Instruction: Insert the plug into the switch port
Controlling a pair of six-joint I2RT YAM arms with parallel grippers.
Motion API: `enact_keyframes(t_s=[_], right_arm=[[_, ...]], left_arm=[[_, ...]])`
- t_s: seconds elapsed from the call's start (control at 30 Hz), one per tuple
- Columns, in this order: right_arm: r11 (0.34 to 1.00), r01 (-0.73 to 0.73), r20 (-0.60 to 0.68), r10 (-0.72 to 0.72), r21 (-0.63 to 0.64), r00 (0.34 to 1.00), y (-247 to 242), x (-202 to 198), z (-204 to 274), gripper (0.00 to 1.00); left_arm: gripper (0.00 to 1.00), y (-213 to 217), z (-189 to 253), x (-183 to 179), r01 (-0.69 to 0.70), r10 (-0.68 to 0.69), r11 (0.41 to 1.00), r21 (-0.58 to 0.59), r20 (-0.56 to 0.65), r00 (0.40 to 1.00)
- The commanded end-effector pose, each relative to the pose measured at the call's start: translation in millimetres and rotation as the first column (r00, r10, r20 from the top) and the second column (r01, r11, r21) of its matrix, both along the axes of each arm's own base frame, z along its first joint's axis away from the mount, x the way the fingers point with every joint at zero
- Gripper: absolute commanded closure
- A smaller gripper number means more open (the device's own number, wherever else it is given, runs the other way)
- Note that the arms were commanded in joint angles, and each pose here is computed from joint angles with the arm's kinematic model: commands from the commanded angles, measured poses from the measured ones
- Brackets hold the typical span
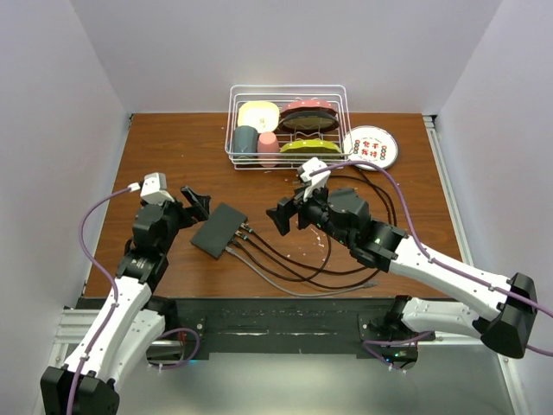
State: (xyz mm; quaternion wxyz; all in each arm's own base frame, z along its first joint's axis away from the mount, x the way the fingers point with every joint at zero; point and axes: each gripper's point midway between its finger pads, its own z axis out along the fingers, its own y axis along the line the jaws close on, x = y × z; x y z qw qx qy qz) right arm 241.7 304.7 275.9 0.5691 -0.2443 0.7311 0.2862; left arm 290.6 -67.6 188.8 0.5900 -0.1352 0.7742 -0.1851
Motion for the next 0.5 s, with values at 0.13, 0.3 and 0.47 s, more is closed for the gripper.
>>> enact_keyframes(t_s=[0.13, 0.3, 0.47], right_arm=[[0.953, 0.301, -0.013, -0.3, 0.04, 0.954, -41, 27, 3, 0.01], [0.935, 0.352, -0.003, -0.352, 0.047, 0.936, -46, 35, 9, 0.01], [0.94, 0.334, -0.002, -0.334, 0.075, 0.942, -44, 32, 11, 0.01]], left_arm=[[0.0, -6, 18, 7, 0.021, -0.018, 0.999, -0.036, 0.069, 0.997], [0.0, -9, 20, 6, 0.035, -0.032, 0.999, -0.039, 0.081, 0.996], [0.0, -10, 25, 4, 0.044, -0.038, 0.998, -0.045, 0.114, 0.993]])
